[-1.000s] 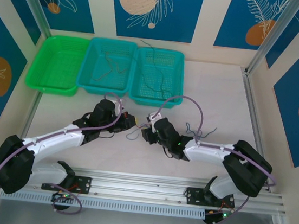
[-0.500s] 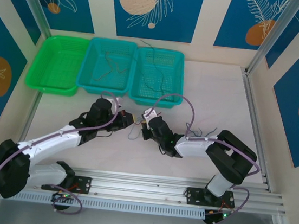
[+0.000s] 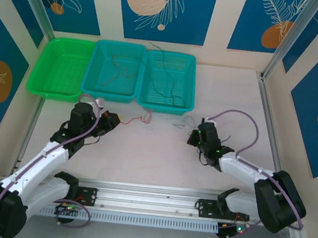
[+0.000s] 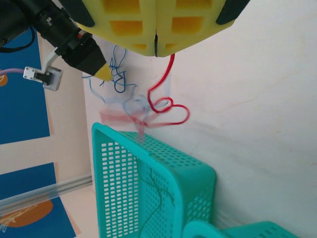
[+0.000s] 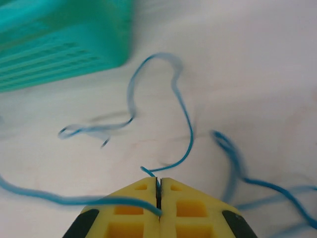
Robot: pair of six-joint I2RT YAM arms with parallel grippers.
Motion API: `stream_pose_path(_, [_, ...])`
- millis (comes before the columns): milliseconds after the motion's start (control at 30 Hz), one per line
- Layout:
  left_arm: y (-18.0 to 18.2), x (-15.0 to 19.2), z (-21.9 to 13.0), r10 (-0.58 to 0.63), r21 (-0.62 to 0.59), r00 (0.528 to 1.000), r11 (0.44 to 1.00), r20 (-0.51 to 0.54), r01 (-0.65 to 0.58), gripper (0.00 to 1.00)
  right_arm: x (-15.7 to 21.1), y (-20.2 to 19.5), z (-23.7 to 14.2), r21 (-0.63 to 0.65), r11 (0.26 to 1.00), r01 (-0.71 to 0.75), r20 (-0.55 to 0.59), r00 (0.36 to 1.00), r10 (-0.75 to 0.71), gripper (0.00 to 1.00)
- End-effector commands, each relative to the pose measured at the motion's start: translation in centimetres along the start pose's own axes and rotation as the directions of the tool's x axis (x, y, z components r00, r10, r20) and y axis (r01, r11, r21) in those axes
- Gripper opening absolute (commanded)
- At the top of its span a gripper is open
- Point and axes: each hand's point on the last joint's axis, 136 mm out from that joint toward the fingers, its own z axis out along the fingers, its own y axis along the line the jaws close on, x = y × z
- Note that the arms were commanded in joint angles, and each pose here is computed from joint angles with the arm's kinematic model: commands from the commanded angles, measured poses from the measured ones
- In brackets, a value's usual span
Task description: Untangle the cables
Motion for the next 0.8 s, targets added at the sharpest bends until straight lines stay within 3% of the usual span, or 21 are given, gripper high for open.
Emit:
stream_pose_path(0, [0.9, 0.8, -0.4, 0.002, -0.013, 0.999, 1.000, -0.037, -0.002, 0.00, 2.2, -3.6, -1.1, 0.110, 0.975, -0.195, -0.092, 0.974, 0.205, 0.00])
stream_pose_path(300, [2.0, 0.7, -1.2, 0.002, -0.053, 0.999, 0.999, -0.032, -0.004, 0.00, 0.1, -9.3, -3.4, 0.169, 0.866, -0.471, 0.015, 0.880, 0.475, 0.00])
stream_pose_path(400, [2.0, 0.7, -1.5, 0.007, -0.046, 1.000, 0.999, -0.029, -0.009, 0.00, -1.5, -8.7, -3.7, 0.075, 0.885, -0.459, 0.017, 0.888, 0.459, 0.00])
stream_pose_path(533, [-1.9, 0.1, -2.0, 0.072, 0.120, 0.997, 0.990, -0.025, -0.069, 0.00, -2.1, -3.4, -3.6, -0.158, 0.925, -0.346, -0.094, 0.938, 0.335, 0.00])
stream_pose_path(667, [-7.0, -2.5, -4.3, 0.195, 0.196, 0.978, 0.959, 0.071, -0.206, 0.00, -0.9, -2.0, -3.0, -0.151, 0.940, -0.306, -0.147, 0.947, 0.285, 0.00])
stream_pose_path(767, [-10.2, -6.0, -6.4, 0.306, 0.134, 0.932, 0.933, 0.194, -0.334, 0.00, -0.5, -1.8, -2.7, -0.156, 0.933, -0.324, -0.150, 0.941, 0.302, 0.00])
